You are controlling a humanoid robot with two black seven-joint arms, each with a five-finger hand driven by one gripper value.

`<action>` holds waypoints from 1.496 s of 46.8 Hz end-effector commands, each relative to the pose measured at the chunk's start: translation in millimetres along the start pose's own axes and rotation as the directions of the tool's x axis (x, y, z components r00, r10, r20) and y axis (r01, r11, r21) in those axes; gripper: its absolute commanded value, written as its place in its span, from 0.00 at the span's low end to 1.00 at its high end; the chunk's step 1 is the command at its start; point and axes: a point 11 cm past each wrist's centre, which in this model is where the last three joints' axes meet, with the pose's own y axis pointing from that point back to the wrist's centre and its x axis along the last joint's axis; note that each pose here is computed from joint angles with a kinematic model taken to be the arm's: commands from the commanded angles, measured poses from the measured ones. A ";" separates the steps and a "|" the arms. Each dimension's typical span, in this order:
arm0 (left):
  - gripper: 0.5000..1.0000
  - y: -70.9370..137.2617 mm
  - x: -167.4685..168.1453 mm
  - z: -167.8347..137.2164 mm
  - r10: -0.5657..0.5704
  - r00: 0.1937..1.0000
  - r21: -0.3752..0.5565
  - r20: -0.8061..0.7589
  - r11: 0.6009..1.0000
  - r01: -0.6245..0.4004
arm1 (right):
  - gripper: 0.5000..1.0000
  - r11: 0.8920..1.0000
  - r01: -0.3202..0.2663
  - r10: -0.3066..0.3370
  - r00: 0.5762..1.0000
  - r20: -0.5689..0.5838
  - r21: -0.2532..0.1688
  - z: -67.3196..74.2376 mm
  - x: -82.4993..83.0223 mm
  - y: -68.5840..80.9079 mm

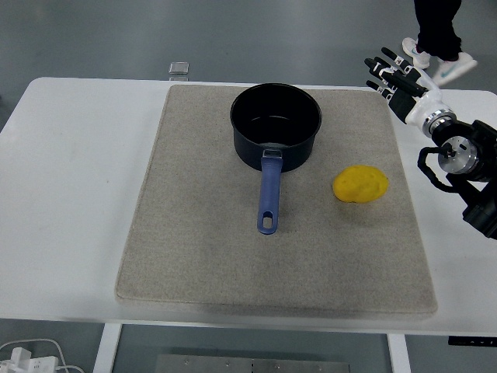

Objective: Put the potato in the blue pot

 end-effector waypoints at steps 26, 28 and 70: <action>1.00 0.1 -4.7 4.3 -0.013 1.000 -0.006 0.004 1.000 0.013 | 0.83 0.962 0.259 -0.274 0.889 -0.367 -0.090 -11.5 5.6 57.9; 1.00 0.1 -4.7 4.3 -0.013 1.000 -0.006 0.004 1.000 0.013 | 0.83 0.959 0.269 -0.283 0.869 -0.407 -0.092 -9.5 6.5 60.6; 1.00 0.3 -2.6 4.4 -0.007 1.000 -0.007 0.002 1.000 0.007 | 0.83 0.820 0.552 -0.406 0.377 -0.833 -0.150 14.2 -16.6 123.4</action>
